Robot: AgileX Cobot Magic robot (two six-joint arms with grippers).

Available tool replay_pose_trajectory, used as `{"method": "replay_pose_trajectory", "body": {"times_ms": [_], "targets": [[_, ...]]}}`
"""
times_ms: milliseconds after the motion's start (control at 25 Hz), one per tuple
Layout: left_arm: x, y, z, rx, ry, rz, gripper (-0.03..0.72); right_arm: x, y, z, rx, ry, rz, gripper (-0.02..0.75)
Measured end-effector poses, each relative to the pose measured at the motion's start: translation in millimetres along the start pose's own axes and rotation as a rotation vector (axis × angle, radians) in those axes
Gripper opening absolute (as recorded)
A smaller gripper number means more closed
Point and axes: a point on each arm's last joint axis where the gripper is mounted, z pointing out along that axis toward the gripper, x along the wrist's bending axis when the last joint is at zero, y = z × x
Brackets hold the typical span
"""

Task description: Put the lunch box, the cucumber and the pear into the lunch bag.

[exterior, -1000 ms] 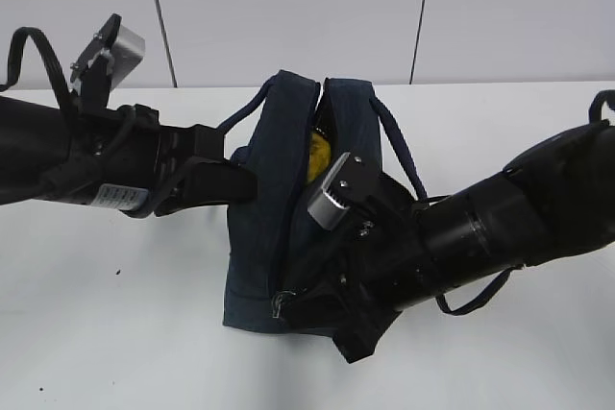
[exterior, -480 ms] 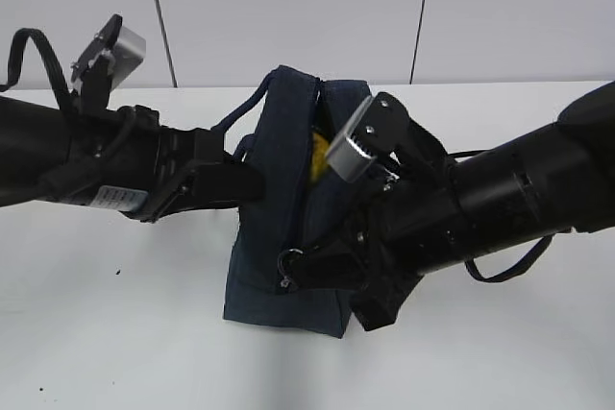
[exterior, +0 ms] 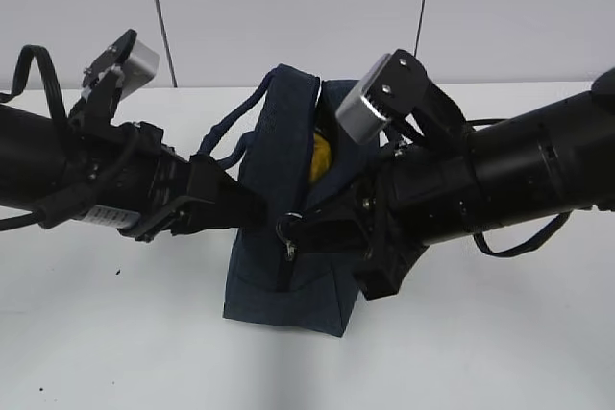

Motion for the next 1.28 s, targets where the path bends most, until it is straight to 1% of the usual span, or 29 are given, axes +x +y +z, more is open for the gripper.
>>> {"method": "replay_pose_trajectory", "body": {"times_ms": [240, 320, 400, 560, 680, 760, 1000, 1160, 1280], "targets": [[0.6, 0, 0, 0.000, 0.006, 0.004, 0.347, -5, 21, -4, -0.057, -0.021, -0.014, 0.006], [1.3, 0, 0, -0.005, 0.015, 0.004, 0.333, -6, 25, -4, -0.066, -0.026, -0.020, 0.006], [2.2, 1, 0, -0.010, 0.025, 0.004, 0.299, -6, 28, -5, -0.073, -0.029, -0.023, 0.006], [3.4, 2, 0, -0.018, 0.037, 0.004, 0.174, -8, 28, -5, -0.073, -0.047, -0.024, 0.006], [3.5, 2, 0, -0.018, 0.037, 0.001, 0.043, -11, 29, -5, -0.075, -0.076, -0.017, 0.006], [3.8, 2, 1, -0.014, 0.032, -0.001, 0.000, -12, 28, -6, -0.075, -0.092, -0.012, 0.006], [4.1, 0, 3, 0.005, 0.025, 0.007, -0.009, -18, 31, -7, -0.090, -0.155, 0.017, 0.006], [4.3, 0, 3, 0.013, 0.028, 0.021, -0.009, -23, 41, -10, -0.115, -0.191, 0.004, 0.006], [4.0, -1, 3, 0.020, 0.024, 0.025, -0.010, -28, 49, -13, -0.133, -0.243, -0.004, 0.006]]}}
